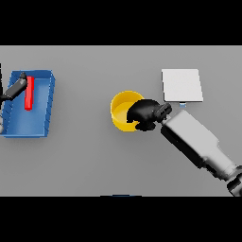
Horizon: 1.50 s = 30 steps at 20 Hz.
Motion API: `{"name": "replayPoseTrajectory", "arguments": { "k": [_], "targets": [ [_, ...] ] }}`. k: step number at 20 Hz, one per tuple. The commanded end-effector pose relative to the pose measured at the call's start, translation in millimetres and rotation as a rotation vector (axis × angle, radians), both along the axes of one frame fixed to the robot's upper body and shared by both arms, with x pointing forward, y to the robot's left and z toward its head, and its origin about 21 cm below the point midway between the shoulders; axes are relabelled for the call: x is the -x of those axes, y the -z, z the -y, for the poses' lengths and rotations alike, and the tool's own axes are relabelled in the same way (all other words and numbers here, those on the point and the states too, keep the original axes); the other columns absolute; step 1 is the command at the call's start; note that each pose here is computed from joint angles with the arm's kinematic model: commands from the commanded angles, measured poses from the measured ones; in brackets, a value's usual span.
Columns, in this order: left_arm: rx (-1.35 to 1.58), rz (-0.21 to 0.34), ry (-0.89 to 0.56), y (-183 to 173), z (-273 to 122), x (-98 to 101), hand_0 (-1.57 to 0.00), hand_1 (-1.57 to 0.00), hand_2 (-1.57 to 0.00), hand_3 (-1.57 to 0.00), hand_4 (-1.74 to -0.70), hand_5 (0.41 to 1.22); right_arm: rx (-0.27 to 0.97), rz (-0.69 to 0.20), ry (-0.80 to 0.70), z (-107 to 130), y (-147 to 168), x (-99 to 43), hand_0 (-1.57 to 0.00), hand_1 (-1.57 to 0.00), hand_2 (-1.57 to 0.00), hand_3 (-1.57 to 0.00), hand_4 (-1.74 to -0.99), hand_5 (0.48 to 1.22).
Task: Pick up the red beaker and tilt it to pour out 1 green nut into yellow bowl. Pick up the yellow bowl and place it on the metallic measuring scale.
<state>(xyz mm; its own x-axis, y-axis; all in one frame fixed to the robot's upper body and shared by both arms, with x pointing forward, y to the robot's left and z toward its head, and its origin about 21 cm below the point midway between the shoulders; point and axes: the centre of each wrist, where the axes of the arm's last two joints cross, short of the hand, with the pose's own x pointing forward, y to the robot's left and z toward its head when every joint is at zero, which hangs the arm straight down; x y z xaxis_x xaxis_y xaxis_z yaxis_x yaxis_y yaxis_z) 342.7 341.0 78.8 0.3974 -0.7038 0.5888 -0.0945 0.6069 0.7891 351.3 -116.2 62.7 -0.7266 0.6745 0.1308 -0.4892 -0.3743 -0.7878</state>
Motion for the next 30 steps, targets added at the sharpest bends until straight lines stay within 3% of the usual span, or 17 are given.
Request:
{"name": "replayPoseTrajectory", "arguments": {
  "k": [1, 8, 10, 12, 15, 21, 26, 30],
  "targets": [
    [-0.003, 0.000, -0.003, -1, -2, -0.5, 0.00, 0.00, 0.00, 0.00, -0.73, 0.690, -0.007, 0.012, 0.010, 2, -6, -3.9, -1.55, -1.55, -1.36, -1.34, -1.731, 1.214],
    [-0.007, 0.001, -0.007, -3, -3, -0.6, 0.00, 0.00, 0.00, 0.00, -0.74, 0.693, -0.021, 0.098, 0.056, 12, -50, -6.1, -1.57, -1.57, -1.42, -1.27, -1.739, 1.220],
    [-0.007, 0.008, -0.007, -4, -5, -0.5, 0.00, 0.00, 0.00, 0.00, -0.74, 0.697, -0.035, 0.114, 0.076, 23, -56, -8.2, -1.57, -1.57, -1.44, -1.27, -1.740, 1.220],
    [0.005, 0.016, 0.002, -4, -8, -0.2, 0.00, 0.00, 0.00, 0.00, -0.75, 0.697, -0.048, 0.125, 0.098, 35, -59, -13.1, -1.57, -1.57, -1.44, -1.38, -1.740, 1.220],
    [-0.016, 0.006, -0.010, -4, -7, 1.8, 0.00, 0.00, 0.00, 0.00, -0.74, 0.704, -0.063, 0.143, 0.151, 53, -70, -16.5, -1.57, -1.57, -1.48, -1.28, -1.741, 1.220],
    [-0.009, -0.003, -0.014, -4, -3, 2.9, 0.00, 0.00, 0.00, 0.00, -0.74, 0.706, -0.070, 0.251, 0.301, 100, -82, -43.3, -1.57, -1.57, -1.54, -1.20, -1.741, 1.221],
    [-0.008, -0.012, -0.019, -5, -4, 4.6, 0.00, 0.00, 0.00, 0.00, -0.73, 0.691, -0.078, 0.255, 0.400, 131, -68, -60.2, -1.57, -1.57, -1.51, -1.18, -1.741, 1.221],
    [-0.013, -0.003, -0.013, -4, -6, 5.7, 0.00, 0.00, 0.00, 0.00, -0.72, 0.682, -0.054, 0.252, 0.452, 155, -49, -66.6, -1.57, -1.57, -1.44, -1.28, -1.741, 1.221]
  ]
}}
